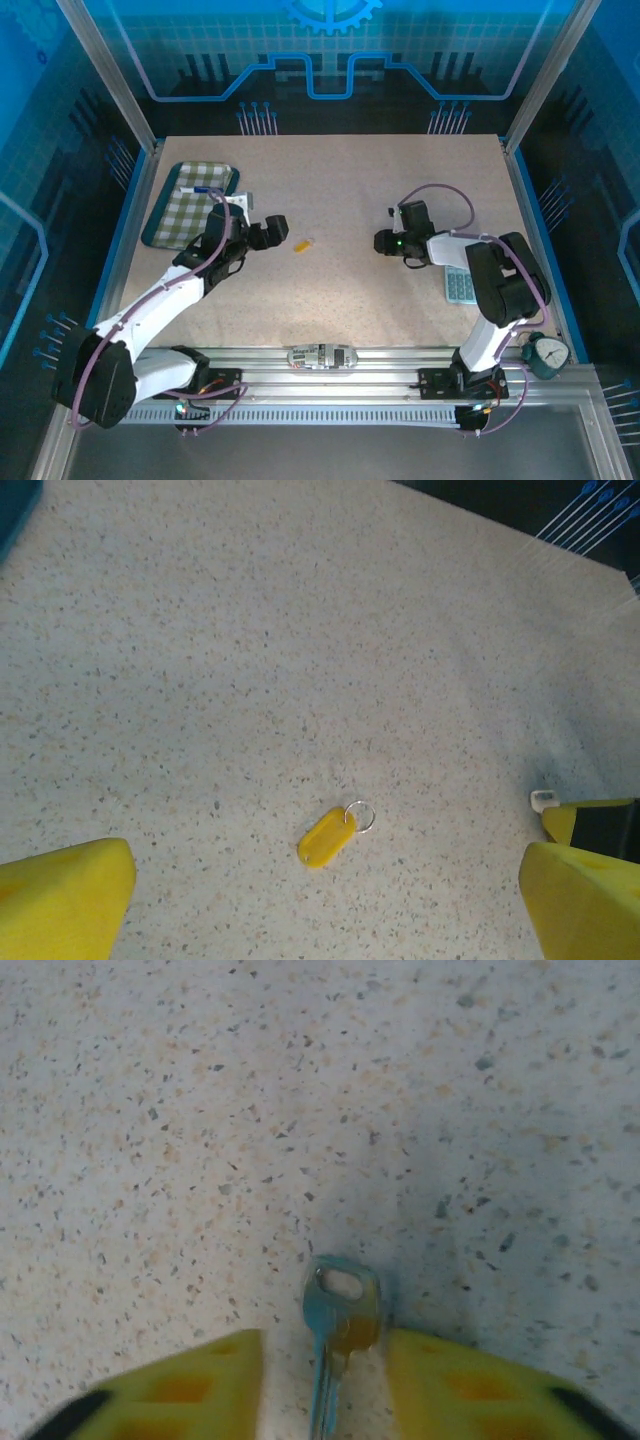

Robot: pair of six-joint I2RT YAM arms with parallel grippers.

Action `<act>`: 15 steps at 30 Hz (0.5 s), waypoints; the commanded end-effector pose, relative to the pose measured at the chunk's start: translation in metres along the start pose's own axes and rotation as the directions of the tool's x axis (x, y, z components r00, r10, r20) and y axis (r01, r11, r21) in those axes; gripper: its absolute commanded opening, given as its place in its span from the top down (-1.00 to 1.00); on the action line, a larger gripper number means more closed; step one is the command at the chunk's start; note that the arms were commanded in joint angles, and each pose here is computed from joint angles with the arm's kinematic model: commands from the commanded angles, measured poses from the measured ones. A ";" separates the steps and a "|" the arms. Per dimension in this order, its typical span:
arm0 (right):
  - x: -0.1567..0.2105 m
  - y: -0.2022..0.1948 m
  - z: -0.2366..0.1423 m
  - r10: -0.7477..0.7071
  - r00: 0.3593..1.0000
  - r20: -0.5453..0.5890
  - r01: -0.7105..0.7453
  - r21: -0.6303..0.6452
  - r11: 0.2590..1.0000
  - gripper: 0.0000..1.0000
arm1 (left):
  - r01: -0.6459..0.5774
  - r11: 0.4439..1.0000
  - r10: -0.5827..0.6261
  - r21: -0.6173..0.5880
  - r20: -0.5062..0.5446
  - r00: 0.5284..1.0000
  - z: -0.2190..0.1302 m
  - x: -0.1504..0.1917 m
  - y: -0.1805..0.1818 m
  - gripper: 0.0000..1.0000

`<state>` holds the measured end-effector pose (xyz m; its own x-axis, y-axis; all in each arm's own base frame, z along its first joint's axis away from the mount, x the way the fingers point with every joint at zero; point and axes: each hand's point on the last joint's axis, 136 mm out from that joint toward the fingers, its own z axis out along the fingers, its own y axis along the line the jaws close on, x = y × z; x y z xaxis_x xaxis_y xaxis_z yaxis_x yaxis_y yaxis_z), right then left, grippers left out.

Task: Remove the keys from the keyring

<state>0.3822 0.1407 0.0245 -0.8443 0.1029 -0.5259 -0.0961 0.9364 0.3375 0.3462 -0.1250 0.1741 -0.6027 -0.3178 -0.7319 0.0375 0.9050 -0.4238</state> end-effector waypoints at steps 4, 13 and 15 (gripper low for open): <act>-0.048 -0.028 -0.070 -0.014 0.989 0.145 -0.010 0.167 0.986 -1.00 | -0.011 0.992 0.021 -0.123 0.082 0.996 -0.010 -0.018 0.018 -0.98; -0.114 -0.076 -0.156 -0.317 0.879 0.356 0.031 0.620 0.784 -1.00 | -0.259 0.814 0.348 -0.520 0.079 0.934 -0.019 -0.065 0.087 -0.98; -0.110 -0.085 -0.149 -0.391 0.855 0.341 0.069 0.672 0.737 -1.00 | -0.232 0.789 0.340 -0.570 0.089 0.936 -0.020 -0.061 0.113 -0.99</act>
<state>0.4111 0.0282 0.1889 -0.4844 -0.0068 -0.8748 0.1537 0.9838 -0.0928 0.3743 -0.0374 0.1939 -0.4701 -0.1259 -0.8736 -0.1956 0.9800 -0.0360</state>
